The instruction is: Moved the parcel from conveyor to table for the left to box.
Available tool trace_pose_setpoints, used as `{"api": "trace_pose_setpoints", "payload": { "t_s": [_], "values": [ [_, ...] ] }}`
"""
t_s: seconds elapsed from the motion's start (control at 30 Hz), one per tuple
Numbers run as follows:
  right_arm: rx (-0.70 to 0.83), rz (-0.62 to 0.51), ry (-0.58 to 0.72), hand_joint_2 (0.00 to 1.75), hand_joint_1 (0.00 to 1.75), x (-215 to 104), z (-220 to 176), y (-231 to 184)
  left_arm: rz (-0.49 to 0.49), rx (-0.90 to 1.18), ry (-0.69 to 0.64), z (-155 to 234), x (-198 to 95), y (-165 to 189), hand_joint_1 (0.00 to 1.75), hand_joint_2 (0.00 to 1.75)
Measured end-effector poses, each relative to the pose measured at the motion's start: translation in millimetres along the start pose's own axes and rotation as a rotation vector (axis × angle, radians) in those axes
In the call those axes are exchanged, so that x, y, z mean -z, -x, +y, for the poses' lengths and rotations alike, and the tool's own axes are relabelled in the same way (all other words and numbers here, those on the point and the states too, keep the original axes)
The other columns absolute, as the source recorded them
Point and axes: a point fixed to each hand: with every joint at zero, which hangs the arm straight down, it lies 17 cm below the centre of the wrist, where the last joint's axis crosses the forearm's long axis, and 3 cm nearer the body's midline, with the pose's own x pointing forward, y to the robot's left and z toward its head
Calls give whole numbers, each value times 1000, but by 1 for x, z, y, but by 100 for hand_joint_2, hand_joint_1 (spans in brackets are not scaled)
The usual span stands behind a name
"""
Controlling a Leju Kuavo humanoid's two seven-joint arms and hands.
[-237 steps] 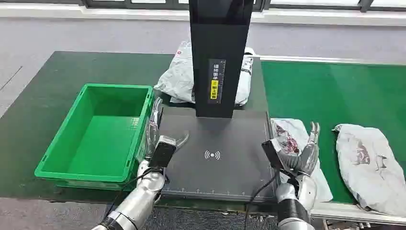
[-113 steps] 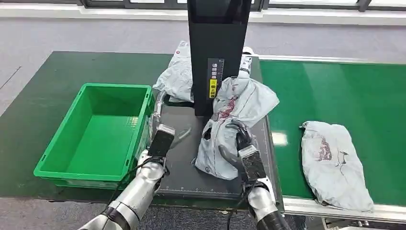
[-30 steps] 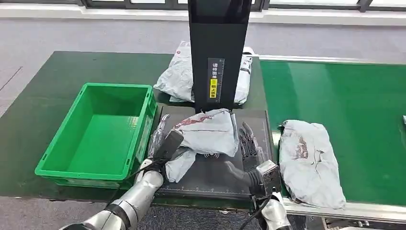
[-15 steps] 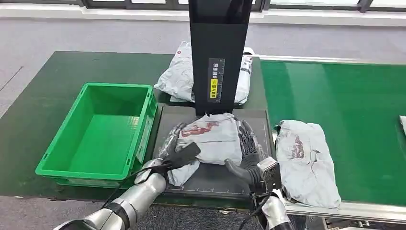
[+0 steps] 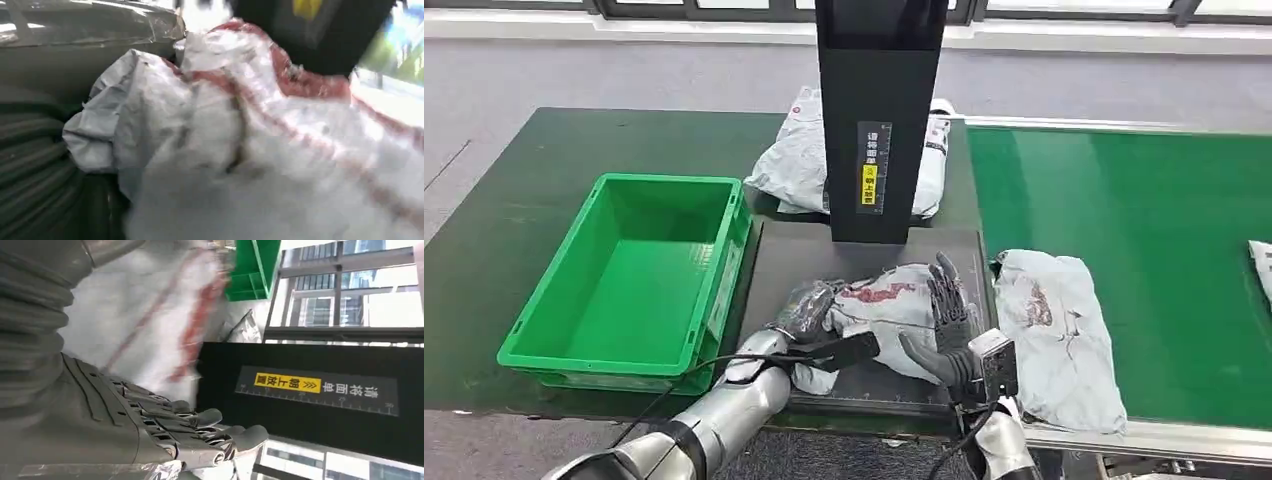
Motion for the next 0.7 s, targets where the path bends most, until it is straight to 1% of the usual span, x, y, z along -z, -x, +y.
{"api": "trace_pose_setpoints", "payload": {
  "t_s": [0.1,0.17,0.2,0.27,0.33,0.4,0.53,0.7],
  "values": [
    [-3,12,6,175,0,-1,-1,3,-10,21,-187,56,18,-1,175,175],
    [-3,16,13,175,0,-2,-2,4,-28,78,-284,92,27,-6,175,175],
    [-4,19,14,175,0,-3,-2,4,-42,125,-331,113,31,-9,175,175],
    [-8,32,18,175,0,-4,-3,5,-100,290,-412,156,39,-25,175,175],
    [-11,37,18,175,0,-4,-1,4,-111,407,-506,201,40,-30,175,175],
    [-12,33,20,175,0,-4,0,1,-71,414,-602,241,34,-22,175,175],
    [-13,19,20,175,0,-2,1,-4,-25,415,-711,286,22,-11,175,175],
    [-11,9,21,175,0,-1,2,-8,-1,415,-773,310,13,-7,175,175]
  ]
}}
